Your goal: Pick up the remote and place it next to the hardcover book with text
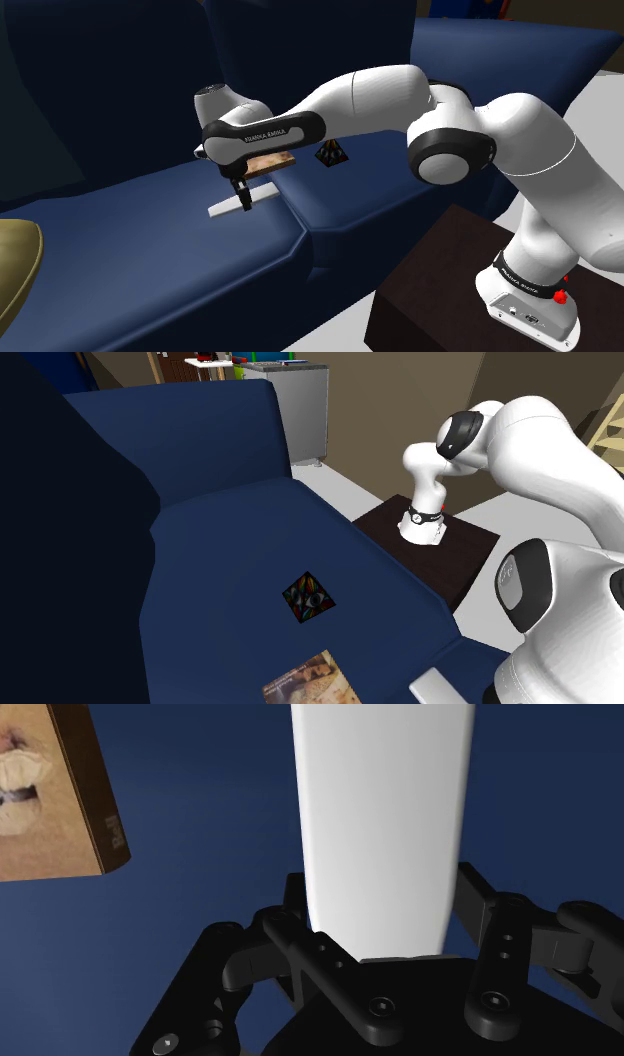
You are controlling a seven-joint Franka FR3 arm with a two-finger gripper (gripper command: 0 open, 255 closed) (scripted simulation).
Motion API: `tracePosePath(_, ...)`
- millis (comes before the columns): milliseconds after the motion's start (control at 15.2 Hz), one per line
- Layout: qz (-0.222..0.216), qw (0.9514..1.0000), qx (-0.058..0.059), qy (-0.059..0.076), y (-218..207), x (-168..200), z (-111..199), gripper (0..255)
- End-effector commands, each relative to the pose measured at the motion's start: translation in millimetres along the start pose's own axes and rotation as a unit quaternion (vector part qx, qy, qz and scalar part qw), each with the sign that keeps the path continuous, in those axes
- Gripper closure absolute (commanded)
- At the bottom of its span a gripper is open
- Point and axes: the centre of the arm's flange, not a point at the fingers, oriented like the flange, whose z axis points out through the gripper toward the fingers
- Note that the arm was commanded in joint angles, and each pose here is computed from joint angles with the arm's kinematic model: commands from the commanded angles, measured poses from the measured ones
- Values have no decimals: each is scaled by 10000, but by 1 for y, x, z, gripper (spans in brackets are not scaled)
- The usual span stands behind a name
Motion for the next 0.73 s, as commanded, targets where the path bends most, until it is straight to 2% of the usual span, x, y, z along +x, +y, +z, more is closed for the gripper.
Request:
tracePosePath(0,0,10000,-2,2,0,0,0,255)
tracePosePath(132,0,10000,-2,2,0,0,0,255)
tracePosePath(198,0,10000,-2,2,0,0,0,0)
tracePosePath(528,0,10000,-2,2,0,0,0,0)
tracePosePath(660,0,10000,-2,2,0,0,-27,0)
